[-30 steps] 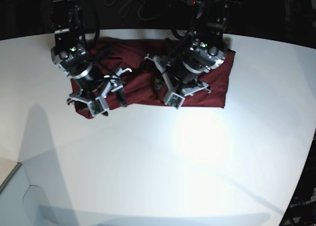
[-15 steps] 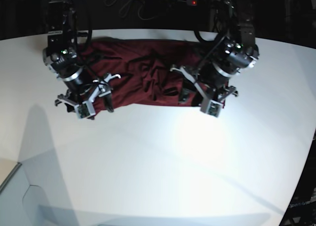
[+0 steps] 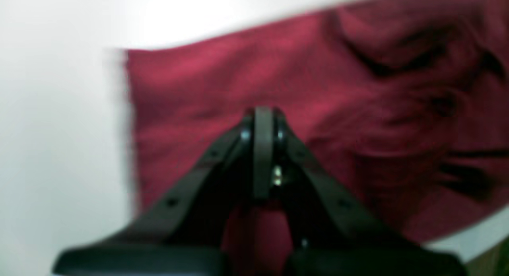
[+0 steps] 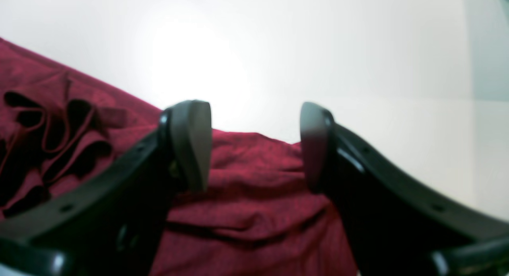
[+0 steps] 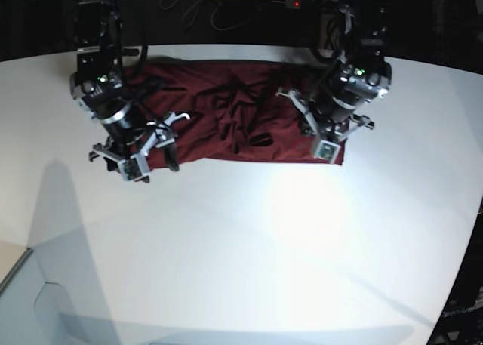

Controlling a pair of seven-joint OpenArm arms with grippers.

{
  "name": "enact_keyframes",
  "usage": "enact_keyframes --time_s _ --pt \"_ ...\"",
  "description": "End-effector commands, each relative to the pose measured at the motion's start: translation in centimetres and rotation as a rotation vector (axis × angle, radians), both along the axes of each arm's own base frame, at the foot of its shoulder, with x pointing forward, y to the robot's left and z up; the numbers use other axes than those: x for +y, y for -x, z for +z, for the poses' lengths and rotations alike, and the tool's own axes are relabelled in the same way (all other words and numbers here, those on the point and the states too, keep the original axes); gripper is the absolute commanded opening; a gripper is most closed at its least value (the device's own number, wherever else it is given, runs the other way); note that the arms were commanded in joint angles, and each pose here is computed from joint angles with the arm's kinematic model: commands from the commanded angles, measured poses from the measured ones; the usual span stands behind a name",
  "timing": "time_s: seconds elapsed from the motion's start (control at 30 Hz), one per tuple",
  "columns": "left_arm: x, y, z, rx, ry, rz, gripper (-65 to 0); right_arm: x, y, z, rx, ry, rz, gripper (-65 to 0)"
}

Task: Layout the t-shirt on the table in an organized manner, then fold the t-shirt properly
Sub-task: 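Press and flatten the folded shirt with both grippers, then release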

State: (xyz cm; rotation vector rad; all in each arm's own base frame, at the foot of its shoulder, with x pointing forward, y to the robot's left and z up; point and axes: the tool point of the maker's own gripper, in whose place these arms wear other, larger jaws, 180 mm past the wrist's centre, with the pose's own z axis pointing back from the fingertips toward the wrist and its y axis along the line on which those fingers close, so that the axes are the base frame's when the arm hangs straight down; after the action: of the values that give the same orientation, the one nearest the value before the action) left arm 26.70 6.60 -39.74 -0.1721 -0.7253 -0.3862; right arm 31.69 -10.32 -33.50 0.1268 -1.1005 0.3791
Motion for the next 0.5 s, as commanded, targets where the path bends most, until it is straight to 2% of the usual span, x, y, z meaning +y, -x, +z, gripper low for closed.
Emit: enact_keyframes --time_s 0.0,0.2,0.3,0.37,0.47 --pt "-1.9 -0.2 1.1 -0.039 0.034 -0.046 -64.8 0.2 -0.7 1.5 -0.054 -0.018 0.005 -29.5" --pt "-9.1 3.3 2.3 -0.062 0.055 -0.319 -64.8 0.0 -0.8 1.6 -0.056 -0.014 -0.001 -29.5" --pt "-11.6 5.0 3.3 -0.089 0.060 -0.435 -64.8 -0.4 -0.8 1.7 -0.059 -0.011 -0.011 -29.4" --pt "-12.1 5.1 4.3 -0.116 0.067 -0.452 -64.8 -1.4 -0.9 1.8 -0.062 -0.007 -0.037 -29.3" --pt "-10.6 3.8 5.0 -0.142 0.057 -0.398 -64.8 -2.3 -1.0 1.8 -0.063 -0.005 -0.062 -29.3"
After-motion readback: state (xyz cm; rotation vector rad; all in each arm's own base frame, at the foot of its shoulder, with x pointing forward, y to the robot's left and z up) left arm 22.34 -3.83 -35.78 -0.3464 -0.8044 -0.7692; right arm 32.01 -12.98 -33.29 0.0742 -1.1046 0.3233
